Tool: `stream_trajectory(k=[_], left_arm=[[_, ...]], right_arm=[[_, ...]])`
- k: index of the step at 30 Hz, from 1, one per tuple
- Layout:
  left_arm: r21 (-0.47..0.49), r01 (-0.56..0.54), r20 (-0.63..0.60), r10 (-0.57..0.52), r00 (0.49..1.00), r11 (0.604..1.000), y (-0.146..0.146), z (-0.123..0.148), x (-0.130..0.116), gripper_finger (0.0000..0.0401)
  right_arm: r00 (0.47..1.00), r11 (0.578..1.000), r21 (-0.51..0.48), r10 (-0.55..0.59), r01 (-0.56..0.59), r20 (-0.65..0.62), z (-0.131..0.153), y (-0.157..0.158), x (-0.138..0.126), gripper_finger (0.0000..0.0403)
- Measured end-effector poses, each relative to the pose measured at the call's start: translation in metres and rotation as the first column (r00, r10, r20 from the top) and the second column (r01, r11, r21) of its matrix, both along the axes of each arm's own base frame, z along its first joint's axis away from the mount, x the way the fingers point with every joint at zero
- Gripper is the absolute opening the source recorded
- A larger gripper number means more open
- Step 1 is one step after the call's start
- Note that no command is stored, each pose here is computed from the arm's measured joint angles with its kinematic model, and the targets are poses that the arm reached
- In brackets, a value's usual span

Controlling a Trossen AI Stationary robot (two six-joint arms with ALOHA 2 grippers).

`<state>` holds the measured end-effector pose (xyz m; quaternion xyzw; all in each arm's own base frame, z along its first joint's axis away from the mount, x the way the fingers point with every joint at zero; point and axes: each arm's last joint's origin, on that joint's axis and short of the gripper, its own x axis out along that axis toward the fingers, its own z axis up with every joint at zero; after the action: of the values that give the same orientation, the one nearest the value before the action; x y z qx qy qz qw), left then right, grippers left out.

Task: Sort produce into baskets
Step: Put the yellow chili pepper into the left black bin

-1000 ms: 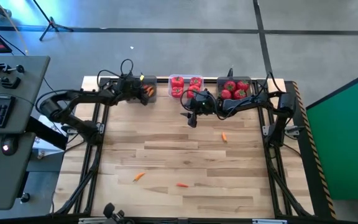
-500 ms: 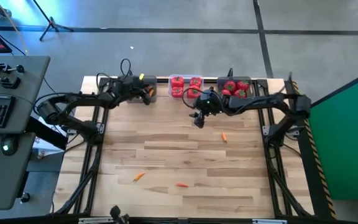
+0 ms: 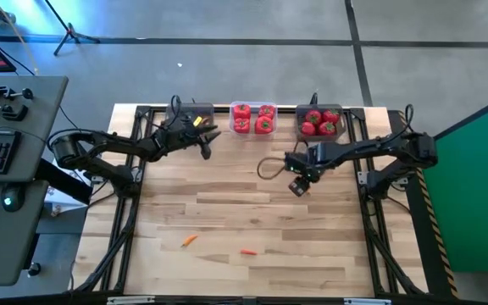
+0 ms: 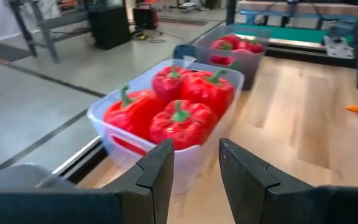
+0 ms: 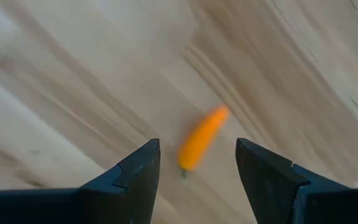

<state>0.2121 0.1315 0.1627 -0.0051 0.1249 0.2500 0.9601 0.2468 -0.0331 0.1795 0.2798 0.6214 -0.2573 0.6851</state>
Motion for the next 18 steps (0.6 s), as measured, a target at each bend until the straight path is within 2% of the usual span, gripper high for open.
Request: stream_trajectory(k=[3,6,18], left_arm=[[0.006,0.024,0.004,-0.024,1.0,1.0,-0.005,0.001,0.003,0.0113],[-0.01,0.039,0.005,-0.039,0.999,0.999,-0.009,0.0,0.005,0.0112],[-0.07,0.088,-0.002,-0.088,0.996,0.994,-0.023,-0.004,0.011,0.0087]], right_arm=[[0.997,0.999,-0.039,-0.04,0.037,-0.069,-0.004,0.007,-0.003,0.02],[0.993,0.994,-0.077,-0.078,0.072,-0.084,-0.01,0.006,0.0,0.02],[0.989,0.997,-0.03,-0.067,0.064,-0.128,-0.038,0.001,0.012,0.019]])
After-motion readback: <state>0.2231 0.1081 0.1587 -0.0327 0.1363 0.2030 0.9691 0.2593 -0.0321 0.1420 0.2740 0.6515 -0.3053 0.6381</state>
